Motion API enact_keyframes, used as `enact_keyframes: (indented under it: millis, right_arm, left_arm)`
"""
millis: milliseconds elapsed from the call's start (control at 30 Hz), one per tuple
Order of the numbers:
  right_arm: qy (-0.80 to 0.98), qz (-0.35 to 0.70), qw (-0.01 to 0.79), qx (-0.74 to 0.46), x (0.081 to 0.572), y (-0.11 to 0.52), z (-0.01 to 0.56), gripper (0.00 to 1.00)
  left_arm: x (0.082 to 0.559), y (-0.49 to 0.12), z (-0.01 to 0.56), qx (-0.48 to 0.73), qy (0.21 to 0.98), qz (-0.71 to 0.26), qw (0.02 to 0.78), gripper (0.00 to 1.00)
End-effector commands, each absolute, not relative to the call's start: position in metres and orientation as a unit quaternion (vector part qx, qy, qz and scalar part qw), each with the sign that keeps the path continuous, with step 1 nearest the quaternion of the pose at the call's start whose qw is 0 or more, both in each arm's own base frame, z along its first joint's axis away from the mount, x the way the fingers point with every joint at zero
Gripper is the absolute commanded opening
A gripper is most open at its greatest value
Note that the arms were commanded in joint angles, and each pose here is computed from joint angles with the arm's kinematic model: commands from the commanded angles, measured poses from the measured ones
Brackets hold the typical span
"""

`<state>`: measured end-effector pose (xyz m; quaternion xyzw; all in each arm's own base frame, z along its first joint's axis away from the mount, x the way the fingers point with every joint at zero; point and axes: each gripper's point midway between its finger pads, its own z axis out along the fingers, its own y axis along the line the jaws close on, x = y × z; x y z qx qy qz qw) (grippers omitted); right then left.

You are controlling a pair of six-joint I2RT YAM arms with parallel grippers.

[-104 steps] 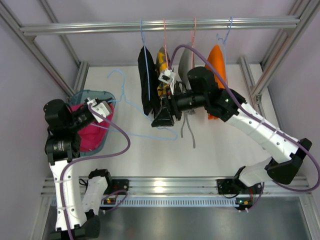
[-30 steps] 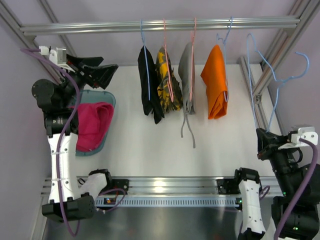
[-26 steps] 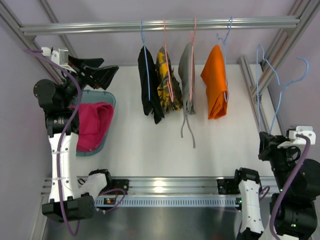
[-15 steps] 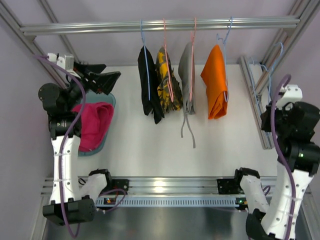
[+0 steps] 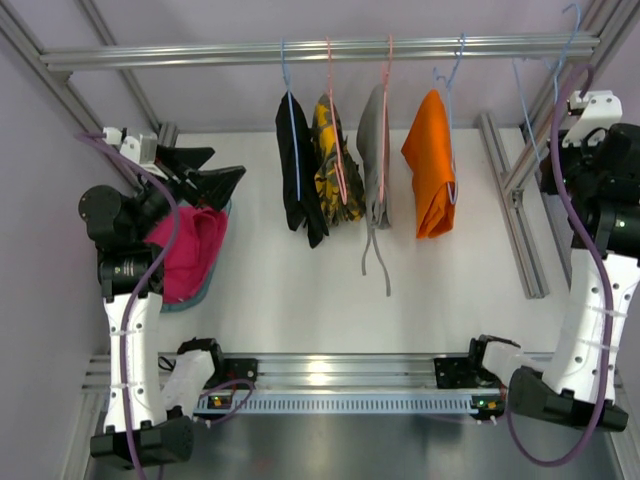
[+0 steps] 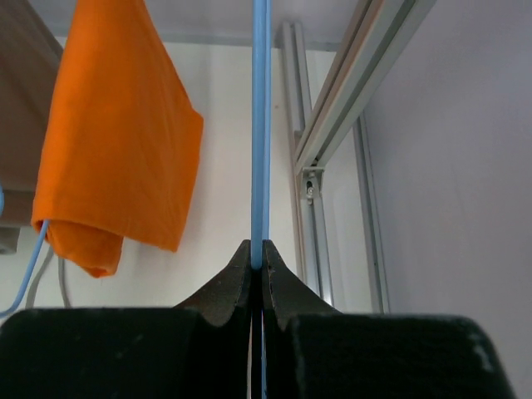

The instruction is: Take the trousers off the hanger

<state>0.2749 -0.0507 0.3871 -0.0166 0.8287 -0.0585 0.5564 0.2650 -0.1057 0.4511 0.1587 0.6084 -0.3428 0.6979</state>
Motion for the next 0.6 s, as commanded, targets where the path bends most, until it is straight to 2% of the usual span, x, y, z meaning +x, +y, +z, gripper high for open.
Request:
enact_keyframes:
  millis: [0,267,567]
  right_arm:
    - [0.808,-0.066,0.585,-0.017,0.299,-0.06,0.414,0.0]
    - [0.823,-0.039,0.566,-0.007,0.324,-0.07,0.396,0.0]
    - [0.839,-0.035,0.543,-0.002,0.325,-0.089,0.361,0.0]
  left_arm:
    - [0.263,-0.108,0.446,0.178,0.615,-0.336,0.691,0.99]
    - [0.265,-0.107,0.431,0.178,0.637,-0.329,0.674,0.99]
    - [0.27,-0.107,0.414,0.169,0.656,-0.339,0.653,0.99]
